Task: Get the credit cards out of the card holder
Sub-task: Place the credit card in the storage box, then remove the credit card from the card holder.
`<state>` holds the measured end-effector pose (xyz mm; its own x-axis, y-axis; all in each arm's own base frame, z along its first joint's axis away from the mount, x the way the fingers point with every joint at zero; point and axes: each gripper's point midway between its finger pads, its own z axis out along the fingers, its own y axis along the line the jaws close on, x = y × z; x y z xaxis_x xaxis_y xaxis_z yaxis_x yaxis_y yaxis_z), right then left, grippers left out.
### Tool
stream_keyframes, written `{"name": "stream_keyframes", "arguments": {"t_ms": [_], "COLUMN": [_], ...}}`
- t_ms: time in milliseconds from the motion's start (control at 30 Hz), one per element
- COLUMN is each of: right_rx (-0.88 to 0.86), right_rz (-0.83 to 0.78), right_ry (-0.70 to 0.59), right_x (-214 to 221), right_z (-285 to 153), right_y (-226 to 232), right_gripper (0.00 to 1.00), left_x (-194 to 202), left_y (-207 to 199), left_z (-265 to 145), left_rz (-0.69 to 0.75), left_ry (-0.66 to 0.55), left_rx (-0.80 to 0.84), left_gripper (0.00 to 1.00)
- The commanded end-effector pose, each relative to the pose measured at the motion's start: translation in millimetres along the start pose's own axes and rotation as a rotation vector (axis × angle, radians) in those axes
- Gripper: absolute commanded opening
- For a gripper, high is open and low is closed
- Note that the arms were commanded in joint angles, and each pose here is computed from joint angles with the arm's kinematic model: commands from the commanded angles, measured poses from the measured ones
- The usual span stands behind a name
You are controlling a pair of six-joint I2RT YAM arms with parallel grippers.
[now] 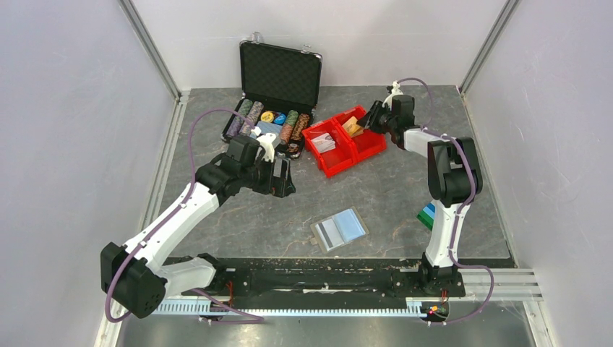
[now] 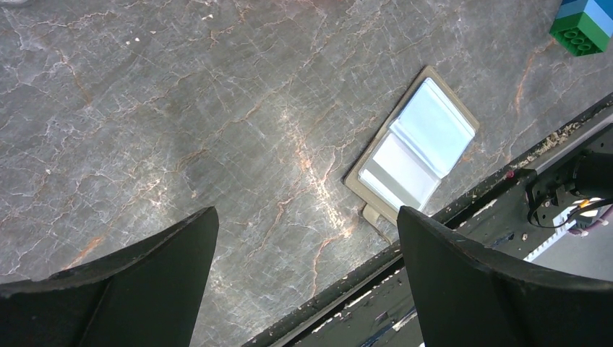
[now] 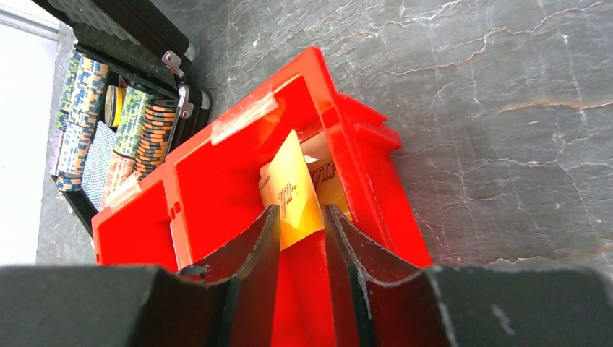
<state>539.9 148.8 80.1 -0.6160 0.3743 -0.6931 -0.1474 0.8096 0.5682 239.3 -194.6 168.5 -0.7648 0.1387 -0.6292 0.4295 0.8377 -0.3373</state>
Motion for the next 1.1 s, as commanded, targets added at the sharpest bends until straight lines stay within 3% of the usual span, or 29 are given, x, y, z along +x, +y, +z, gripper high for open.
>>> {"name": "stream_keyframes", "arguments": {"t_ms": [0, 200, 400, 767, 1067], "right_rx": [-0.004, 0.035, 0.049, -0.016, -0.124], "right_rz": [-0.059, -0.128, -0.177, -0.335, -0.366], "right_ry": [-0.077, -0.098, -0.064, 0.126, 0.255], "right_x": [-43.3, -69.3, -56.4, 77.4, 184.2], "right_z": [-14.1, -40.0, -74.5, -155.5, -207.4], "right_y": [23.6, 36.9, 51.7, 102.4, 127.6], "right_gripper": [0.32, 0.41, 0.43, 0.44, 0.44], "left_x": [-8.1, -10.0, -7.7, 10.3, 45.0], "left_y": [-2.6, 3.2, 3.9, -10.1, -27.0], "left_z": [-4.1, -3.9, -4.1, -11.4, -2.4], "left_rz": [0.064, 0.021, -0.016, -0.081, -0.183], "left_ry": [-0.043, -0.05, -0.041, -0.017, 0.093], "left_rx": [0.021, -0.022, -0.033, 0.047, 0.16], "left_gripper": [1.0, 1.0, 1.0, 1.0, 0.91]}}
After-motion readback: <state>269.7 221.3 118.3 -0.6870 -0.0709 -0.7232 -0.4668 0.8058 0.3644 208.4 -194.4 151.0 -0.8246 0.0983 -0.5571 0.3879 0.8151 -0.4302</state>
